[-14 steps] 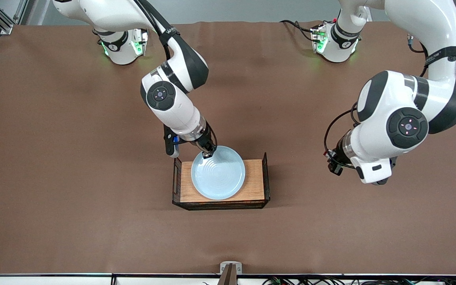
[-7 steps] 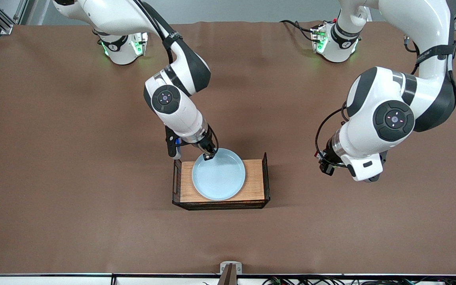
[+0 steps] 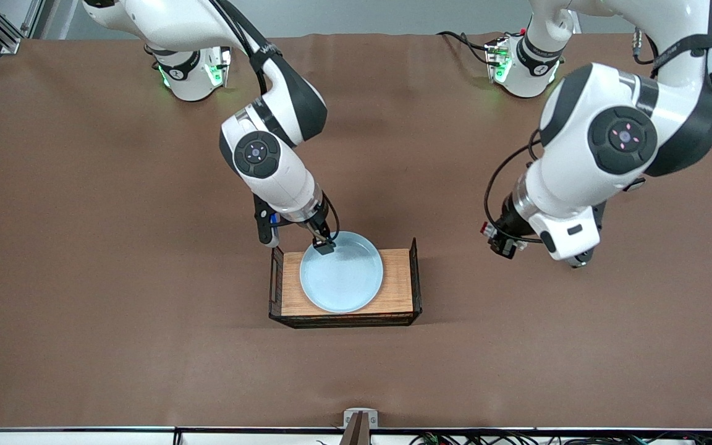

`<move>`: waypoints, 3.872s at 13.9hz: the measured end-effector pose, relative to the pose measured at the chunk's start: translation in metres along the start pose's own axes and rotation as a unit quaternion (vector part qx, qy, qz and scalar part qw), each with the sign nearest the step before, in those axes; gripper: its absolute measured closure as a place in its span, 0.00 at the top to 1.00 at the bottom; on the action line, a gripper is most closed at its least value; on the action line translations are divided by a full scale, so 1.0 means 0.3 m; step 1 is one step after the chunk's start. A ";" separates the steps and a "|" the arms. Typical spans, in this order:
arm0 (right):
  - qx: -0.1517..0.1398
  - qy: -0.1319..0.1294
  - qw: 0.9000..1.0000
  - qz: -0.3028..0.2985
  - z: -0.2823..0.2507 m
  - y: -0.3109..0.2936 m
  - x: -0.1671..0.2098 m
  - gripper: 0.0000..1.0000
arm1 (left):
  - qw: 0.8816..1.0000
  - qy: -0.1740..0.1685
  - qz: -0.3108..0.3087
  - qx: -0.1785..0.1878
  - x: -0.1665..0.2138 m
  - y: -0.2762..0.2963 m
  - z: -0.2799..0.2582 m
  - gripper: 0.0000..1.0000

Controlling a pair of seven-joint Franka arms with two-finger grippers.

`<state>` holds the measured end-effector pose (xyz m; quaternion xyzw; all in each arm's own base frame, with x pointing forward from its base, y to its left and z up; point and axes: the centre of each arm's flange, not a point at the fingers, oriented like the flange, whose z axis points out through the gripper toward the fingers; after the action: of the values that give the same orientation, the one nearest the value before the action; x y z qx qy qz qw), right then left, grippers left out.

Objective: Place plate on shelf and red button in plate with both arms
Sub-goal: 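Release the plate with the right gripper while the left gripper lifts the button, then carry the red button with the left gripper and lower it onto the plate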

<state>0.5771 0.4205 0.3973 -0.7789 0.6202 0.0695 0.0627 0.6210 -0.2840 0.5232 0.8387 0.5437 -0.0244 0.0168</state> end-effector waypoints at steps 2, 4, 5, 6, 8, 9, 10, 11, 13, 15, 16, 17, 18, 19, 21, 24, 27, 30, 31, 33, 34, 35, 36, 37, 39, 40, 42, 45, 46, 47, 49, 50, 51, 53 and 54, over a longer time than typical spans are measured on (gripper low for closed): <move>-0.019 0.006 1.000 -0.014 -0.156 0.018 0.032 1.00 | 1.000 -0.001 -0.003 -0.021 -0.093 0.006 -0.030 0.34; -0.041 0.010 0.997 -0.059 -0.341 0.068 0.092 1.00 | 0.999 -0.005 -0.004 -0.050 -0.178 0.020 -0.049 0.34; -0.048 0.009 0.995 -0.087 -0.439 0.100 0.131 1.00 | 0.998 -0.007 -0.001 -0.065 -0.211 0.027 -0.057 0.34; -0.052 0.008 0.992 -0.116 -0.535 0.134 0.174 1.00 | 0.997 -0.009 0.002 -0.080 -0.239 0.035 -0.065 0.34; -0.052 0.004 0.984 -0.172 -0.702 0.203 0.272 1.00 | 0.992 -0.015 0.010 -0.121 -0.281 0.059 -0.082 0.34; -0.048 0.002 0.978 -0.204 -0.768 0.237 0.327 1.00 | 0.990 -0.019 0.013 -0.140 -0.297 0.075 -0.080 0.34; -0.044 0.001 0.971 -0.236 -0.819 0.270 0.384 1.00 | 0.988 -0.022 0.015 -0.154 -0.311 0.092 -0.065 0.34; -0.039 0.000 0.962 -0.269 -0.858 0.302 0.445 1.00 | 0.986 -0.026 0.019 -0.163 -0.333 0.109 -0.035 0.34; -0.028 -0.001 0.941 -0.336 -0.923 0.356 0.594 1.00 | 0.985 -0.032 0.031 -0.165 -0.405 0.138 0.061 0.34; -0.018 0.001 0.918 -0.396 -0.978 0.399 0.775 1.00 | 0.985 -0.038 0.037 -0.164 -0.496 0.159 0.176 0.34; -0.015 0.001 0.905 -0.425 -1.002 0.419 0.876 1.00 | 0.984 -0.042 0.040 -0.167 -0.544 0.168 0.229 0.34; -0.012 0.004 0.892 -0.451 -1.023 0.437 0.965 1.00 | 0.983 -0.046 0.043 -0.173 -0.583 0.175 0.271 0.34; -0.014 0.011 0.881 -0.473 -1.037 0.451 1.038 1.00 | 0.982 -0.049 0.044 -0.177 -0.610 0.180 0.302 0.34; -0.019 0.017 0.873 -0.486 -1.042 0.460 1.080 1.00 | 0.982 -0.049 0.044 -0.178 -0.620 0.183 0.320 0.34; -0.025 0.020 0.868 -0.496 -1.034 0.461 1.087 1.00 | 0.981 -0.049 0.043 -0.184 -0.612 0.194 0.339 0.34; -0.029 0.021 0.864 -0.502 -1.025 0.457 1.064 1.00 | 0.976 -0.031 0.056 -0.207 -0.616 0.226 0.447 0.34; -0.029 0.021 0.860 -0.508 -1.024 0.456 1.063 1.00 | 0.976 -0.026 0.067 -0.207 -0.643 0.237 0.569 0.34; -0.029 0.022 0.859 -0.510 -1.025 0.455 1.063 1.00 | 0.976 -0.027 0.078 -0.203 -0.696 0.225 0.618 0.34; -0.029 0.022 0.859 -0.510 -1.025 0.455 1.063 1.00 | 0.976 -0.027 0.083 -0.202 -0.715 0.220 0.625 0.34; -0.029 0.022 0.859 -0.510 -1.025 0.455 1.063 1.00 | 0.975 -0.024 0.092 -0.199 -0.748 0.209 0.641 0.34; -0.029 0.022 0.859 -0.510 -1.025 0.455 1.064 1.00 | 0.975 -0.023 0.096 -0.197 -0.762 0.204 0.653 0.34; -0.029 0.023 0.859 -0.510 -1.025 0.455 1.064 1.00 | 0.975 -0.022 0.099 -0.197 -0.770 0.202 0.661 0.34; -0.029 0.023 0.859 -0.510 -1.025 0.455 1.064 1.00 | 0.975 -0.020 0.102 -0.199 -0.773 0.201 0.659 0.34; -0.029 0.023 0.859 -0.510 -1.025 0.455 1.064 1.00 | 0.974 -0.018 0.103 -0.199 -0.773 0.201 0.661 0.34; -0.029 0.023 0.859 -0.510 -1.025 0.455 1.064 1.00 | 0.975 -0.015 0.104 -0.194 -0.770 0.200 0.689 0.39; -0.029 0.023 0.859 -0.511 -1.026 0.455 1.064 1.00 | 0.976 -0.015 0.104 -0.192 -0.769 0.200 0.701 0.46; -0.025 0.026 0.859 -0.511 -1.030 0.452 1.064 1.00 | 0.976 -0.015 0.105 -0.193 -0.769 0.201 0.702 0.52; -0.024 0.027 0.859 -0.511 -1.034 0.452 1.063 1.00 | 0.975 -0.014 0.105 -0.193 -0.767 0.203 0.700 0.83; -0.024 0.028 0.859 -0.511 -1.036 0.452 1.063 1.00 | 0.975 -0.014 0.104 -0.194 -0.765 0.204 0.698 0.89; -0.023 0.029 0.857 -0.514 -1.040 0.452 1.062 1.00 | 0.975 -0.013 0.103 -0.195 -0.760 0.207 0.693 1.00; -0.026 0.047 0.839 -0.541 -1.065 0.450 1.068 1.00 | 0.974 -0.012 0.101 -0.201 -0.747 0.215 0.669 1.00; -0.027 0.060 0.824 -0.563 -1.084 0.449 1.072 1.00 | 0.974 -0.009 0.098 -0.204 -0.732 0.222 0.658 1.00; -0.026 0.071 0.808 -0.585 -1.101 0.445 1.075 1.00 | 0.974 -0.004 0.095 -0.207 -0.713 0.229 0.651 1.00; -0.022 0.080 0.790 -0.607 -1.114 0.439 1.077 1.00 | 0.974 0.001 0.091 -0.208 -0.689 0.238 0.642 1.00; -0.022 0.081 0.788 -0.610 -1.115 0.439 1.078 1.00 | 0.974 0.002 0.091 -0.207 -0.690 0.238 0.636 1.00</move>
<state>0.5303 0.0201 0.6643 -0.9990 0.0171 -0.0330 0.0244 0.5977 -0.5122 0.3451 0.8630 0.4583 0.0919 0.1917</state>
